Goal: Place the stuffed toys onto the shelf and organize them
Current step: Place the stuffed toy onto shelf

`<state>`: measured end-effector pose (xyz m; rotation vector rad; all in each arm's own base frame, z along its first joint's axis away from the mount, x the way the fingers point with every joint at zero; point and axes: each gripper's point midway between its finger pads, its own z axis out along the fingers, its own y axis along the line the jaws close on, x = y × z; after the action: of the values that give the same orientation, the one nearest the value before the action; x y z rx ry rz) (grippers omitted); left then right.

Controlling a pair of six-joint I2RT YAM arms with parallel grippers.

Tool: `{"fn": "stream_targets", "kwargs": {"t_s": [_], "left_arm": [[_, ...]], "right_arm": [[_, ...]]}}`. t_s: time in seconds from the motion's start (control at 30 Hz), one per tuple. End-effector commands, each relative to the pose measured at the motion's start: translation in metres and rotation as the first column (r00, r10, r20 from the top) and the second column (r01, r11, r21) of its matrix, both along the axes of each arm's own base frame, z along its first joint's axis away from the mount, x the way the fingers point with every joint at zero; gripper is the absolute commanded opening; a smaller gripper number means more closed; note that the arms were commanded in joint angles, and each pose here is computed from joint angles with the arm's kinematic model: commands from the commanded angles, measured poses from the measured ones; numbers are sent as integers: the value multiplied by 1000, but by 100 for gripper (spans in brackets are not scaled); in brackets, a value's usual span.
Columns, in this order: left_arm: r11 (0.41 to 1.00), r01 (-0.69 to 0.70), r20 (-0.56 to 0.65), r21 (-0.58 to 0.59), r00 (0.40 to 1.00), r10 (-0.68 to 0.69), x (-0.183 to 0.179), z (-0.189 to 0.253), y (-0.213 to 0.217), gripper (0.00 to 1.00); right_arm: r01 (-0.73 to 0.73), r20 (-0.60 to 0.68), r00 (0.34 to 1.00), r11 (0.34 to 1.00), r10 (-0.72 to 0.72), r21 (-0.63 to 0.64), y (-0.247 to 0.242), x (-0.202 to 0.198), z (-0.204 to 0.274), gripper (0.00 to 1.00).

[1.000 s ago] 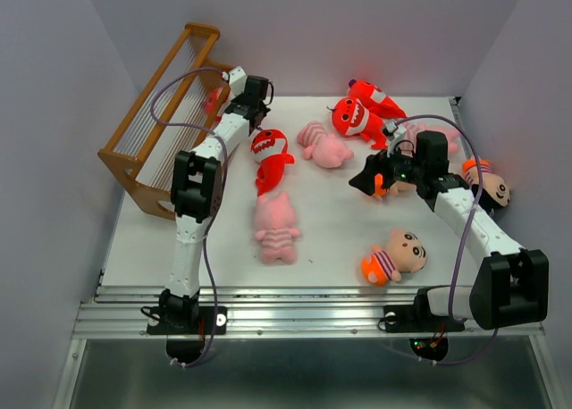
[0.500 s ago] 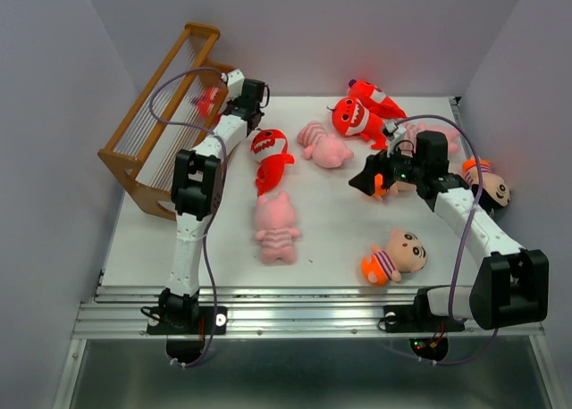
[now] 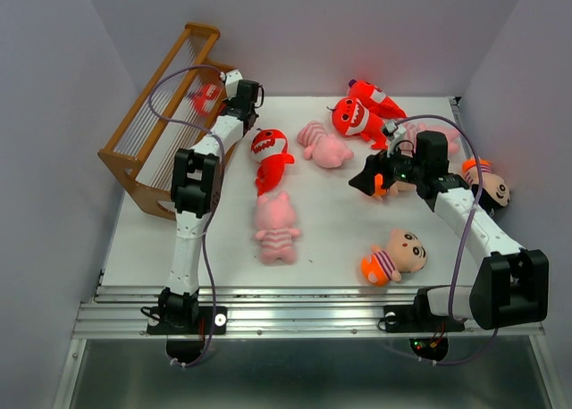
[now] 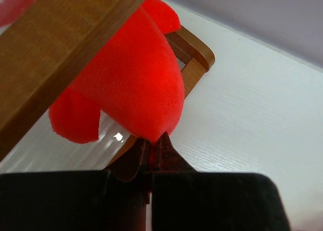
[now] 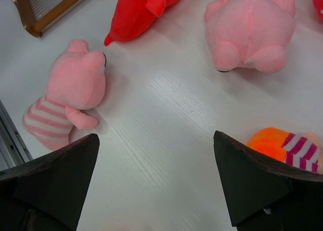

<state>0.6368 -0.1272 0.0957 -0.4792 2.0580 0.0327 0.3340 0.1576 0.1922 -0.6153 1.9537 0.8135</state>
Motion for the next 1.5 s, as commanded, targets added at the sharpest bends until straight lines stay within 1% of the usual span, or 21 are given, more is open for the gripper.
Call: {"fn": "stream_targets", "kwargs": {"t_s": [0.0, 0.2, 0.3, 0.4, 0.43, 0.53, 0.57, 0.6, 0.63, 0.73, 0.77, 0.83, 0.87, 1.1, 1.33, 1.47], "left_arm": [[1000, 18, 88, 22, 996, -20, 18, 35, 3, 0], [998, 35, 75, 61, 996, -39, 20, 32, 9, 0], [998, 36, 67, 57, 997, -40, 21, 28, 11, 0], [998, 45, 63, 53, 997, -48, 21, 26, 10, 14], [997, 50, 56, 51, 997, -53, 20, 23, 10, 25], [998, 52, 56, 47, 997, -55, 20, 26, 11, 36], [997, 55, 51, 47, 997, -57, 19, 25, 10, 42], [997, 58, 51, 46, 997, -60, 18, 26, 9, 45], [997, 60, 49, 44, 997, -63, 17, 26, 10, 51], [997, 69, 49, 41, 996, -71, 14, 31, 8, 57], [997, 73, 49, 39, 996, -75, 13, 31, 8, 62], [996, 81, 53, 28, 995, -83, 11, 37, 6, 68], [996, 86, 56, 23, 995, -87, 11, 39, 5, 73], [992, 125, 72, -20, 990, -123, 6, 54, -4, 76], [963, 249, 118, -108, 965, -236, -6, 82, -31, 79], [943, 304, 143, -136, 948, -285, -14, 99, -42, 79]], "right_arm": [[-12, 76, 997, 1000, 11, 6, 0, 3, 15, 100], [-13, 70, 997, 1000, 12, 6, 0, 3, 13, 100], [-13, 73, 997, 1000, 13, 5, 0, 4, 13, 100], [-14, 71, 997, 1000, 14, 4, 0, 4, 13, 100], [-13, 67, 998, 1000, 13, 2, 0, 4, 11, 100], [-12, 69, 998, 1000, 12, 0, 0, 4, 11, 100], [-12, 69, 998, 1000, 12, 0, 0, 4, 11, 100], [-12, 67, 998, 1000, 12, 0, 0, 4, 10, 100], [-11, 66, 998, 1000, 11, -1, -1, 4, 10, 100], [-10, 67, 998, 1000, 10, -2, -1, 5, 10, 100], [-10, 67, 998, 1000, 10, -2, -1, 5, 9, 100], [-9, 62, 998, 1000, 9, -5, -1, 5, 7, 100], [-9, 62, 998, 1000, 9, -5, -1, 5, 7, 100], [-9, 64, 998, 1000, 9, -7, -1, 5, 7, 100], [-14, 68, 998, 1000, 15, -10, -1, 5, 7, 100], [-28, 70, 997, 1000, 28, -9, 0, 3, 6, 100]]}}
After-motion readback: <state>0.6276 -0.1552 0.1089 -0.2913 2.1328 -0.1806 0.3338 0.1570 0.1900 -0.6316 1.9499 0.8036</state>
